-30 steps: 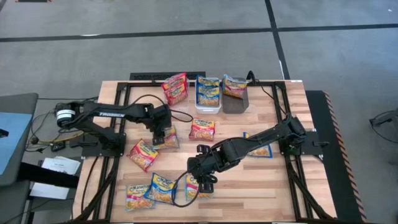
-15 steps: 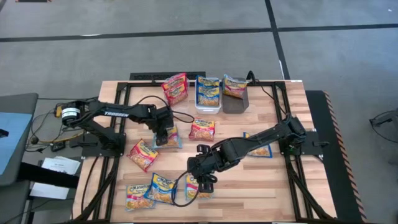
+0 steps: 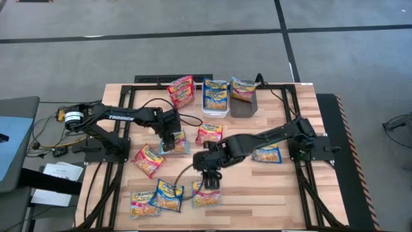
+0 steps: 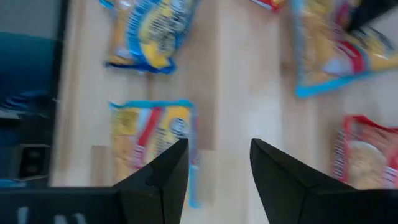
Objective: Sort Maruchan noodles
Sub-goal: Put the light blue noodle pack into the black bin
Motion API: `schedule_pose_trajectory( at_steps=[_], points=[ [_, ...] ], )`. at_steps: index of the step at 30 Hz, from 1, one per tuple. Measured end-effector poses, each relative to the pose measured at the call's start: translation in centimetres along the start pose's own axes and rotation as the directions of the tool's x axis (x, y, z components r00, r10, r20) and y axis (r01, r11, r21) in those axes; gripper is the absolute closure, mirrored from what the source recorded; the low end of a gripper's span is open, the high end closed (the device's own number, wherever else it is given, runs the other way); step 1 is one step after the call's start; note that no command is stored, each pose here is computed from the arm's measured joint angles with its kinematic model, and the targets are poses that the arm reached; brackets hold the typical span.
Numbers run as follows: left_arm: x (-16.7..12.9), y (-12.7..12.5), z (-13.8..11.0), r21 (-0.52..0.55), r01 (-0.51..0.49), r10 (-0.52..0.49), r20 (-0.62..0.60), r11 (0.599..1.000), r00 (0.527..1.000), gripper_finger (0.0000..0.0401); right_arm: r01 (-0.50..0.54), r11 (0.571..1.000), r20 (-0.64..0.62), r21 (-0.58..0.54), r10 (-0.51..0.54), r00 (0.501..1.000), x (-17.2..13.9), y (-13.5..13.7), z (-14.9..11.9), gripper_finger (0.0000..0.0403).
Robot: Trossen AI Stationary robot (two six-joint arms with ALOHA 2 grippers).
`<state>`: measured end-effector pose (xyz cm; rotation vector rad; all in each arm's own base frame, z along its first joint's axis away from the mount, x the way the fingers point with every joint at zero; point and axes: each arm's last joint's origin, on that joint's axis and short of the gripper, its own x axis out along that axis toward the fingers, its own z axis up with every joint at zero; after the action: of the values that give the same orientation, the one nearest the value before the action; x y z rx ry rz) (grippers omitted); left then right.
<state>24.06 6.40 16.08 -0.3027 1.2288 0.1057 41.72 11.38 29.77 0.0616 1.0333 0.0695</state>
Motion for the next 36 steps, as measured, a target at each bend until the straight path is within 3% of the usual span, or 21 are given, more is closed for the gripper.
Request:
schedule_pose_trajectory(
  at_steps=[11, 16, 21, 28, 36],
  points=[
    [-1.2, -1.5, 1.9, 0.082, 0.085, -0.090, 0.059, 0.993, 0.994, 0.0401, 0.137, 0.990, -0.187, 0.033, -0.128, 0.974, -0.6, -6.9, -0.8, 0.0243],
    [-1.1, -2.4, 1.9, 0.112, 0.079, -0.085, 0.053, 0.991, 0.995, 0.0401, 0.240, 0.970, -0.354, 0.043, -0.210, 0.911, -1.2, -9.3, -2.2, 0.0257],
    [-1.1, -2.8, 2.1, 0.108, 0.083, -0.092, 0.075, 0.991, 0.993, 0.0401, 0.347, 0.938, -0.455, -0.006, -0.311, 0.834, -2.3, -9.7, -3.4, 0.0270],
    [-1.1, -3.4, 2.4, 0.096, 0.095, -0.106, 0.110, 0.991, 0.988, 0.0401, 0.423, 0.906, -0.382, -0.005, -0.393, 0.837, -5.9, -8.9, -4.4, 0.0272],
    [-1.2, -4.0, 2.7, 0.088, 0.108, -0.120, 0.145, 0.990, 0.982, 0.0401, 0.432, 0.887, -0.187, 0.164, -0.402, 0.896, -9.8, -9.0, -8.1, 0.0272]
  ],
)
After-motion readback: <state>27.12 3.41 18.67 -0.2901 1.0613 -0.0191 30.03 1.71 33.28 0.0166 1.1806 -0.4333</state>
